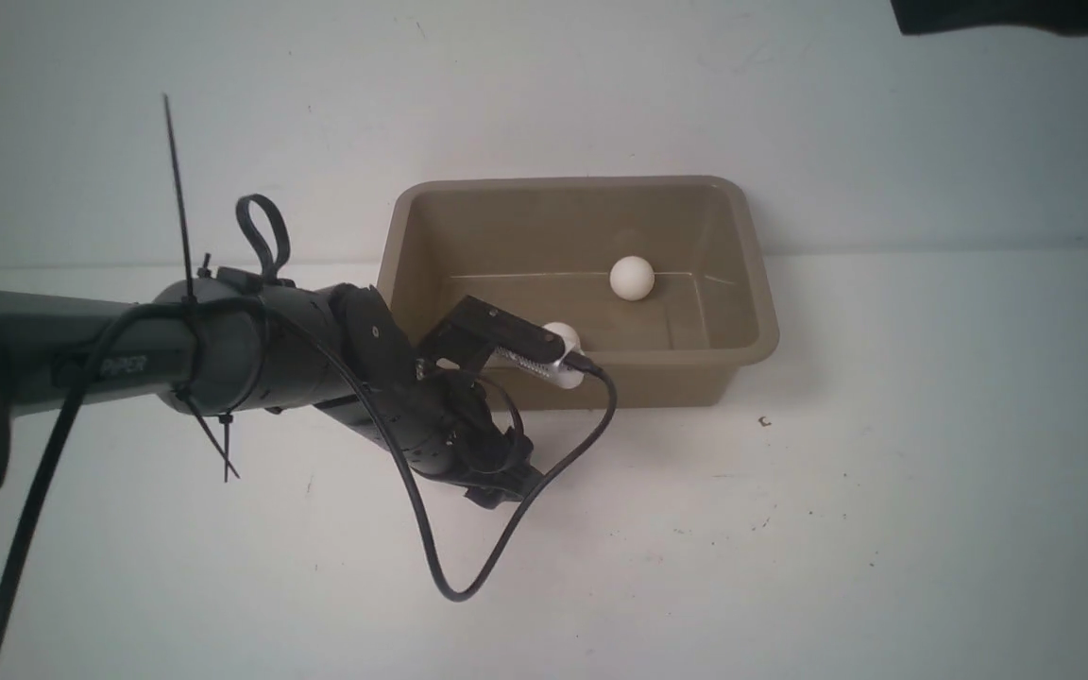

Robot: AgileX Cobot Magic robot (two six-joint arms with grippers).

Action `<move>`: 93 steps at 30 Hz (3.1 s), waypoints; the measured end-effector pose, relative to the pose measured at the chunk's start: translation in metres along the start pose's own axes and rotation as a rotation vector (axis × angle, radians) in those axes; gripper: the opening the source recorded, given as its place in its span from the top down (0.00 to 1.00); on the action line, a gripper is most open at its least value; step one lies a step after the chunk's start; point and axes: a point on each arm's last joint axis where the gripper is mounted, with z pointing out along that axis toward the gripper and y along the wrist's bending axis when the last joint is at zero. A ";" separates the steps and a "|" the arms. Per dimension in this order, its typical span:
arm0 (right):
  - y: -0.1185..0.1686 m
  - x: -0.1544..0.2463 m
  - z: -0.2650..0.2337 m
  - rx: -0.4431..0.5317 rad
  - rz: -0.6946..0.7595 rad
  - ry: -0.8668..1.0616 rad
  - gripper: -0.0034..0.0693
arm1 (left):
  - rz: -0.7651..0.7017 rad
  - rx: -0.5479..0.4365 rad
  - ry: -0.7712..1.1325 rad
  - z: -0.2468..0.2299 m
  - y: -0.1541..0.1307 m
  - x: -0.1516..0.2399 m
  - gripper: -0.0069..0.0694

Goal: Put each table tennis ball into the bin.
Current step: Use the left arm to clamp the table tennis ball closest to it, then use the left arm to put the table tennis ball into the box, then use the left arm to clamp the table tennis ball closest to it

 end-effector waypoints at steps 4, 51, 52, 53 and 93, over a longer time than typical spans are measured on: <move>0.001 0.000 0.000 -0.007 0.003 -0.001 0.19 | -0.007 -0.001 -0.006 0.000 0.000 -0.001 0.45; -0.004 0.001 -0.010 0.047 -0.033 -0.017 0.41 | 0.198 -0.214 -0.093 -0.191 0.019 -0.109 0.38; -0.005 0.002 -0.016 0.073 -0.043 -0.026 0.50 | 0.184 -0.228 -0.098 -0.202 0.026 -0.106 0.42; -0.006 0.003 -0.022 0.087 -0.048 -0.039 0.58 | 0.172 -0.239 -0.097 -0.209 0.032 -0.104 0.45; 0.007 0.053 -0.092 0.032 -0.013 -0.136 0.97 | -0.190 -0.070 -0.120 -0.068 0.142 -0.011 0.37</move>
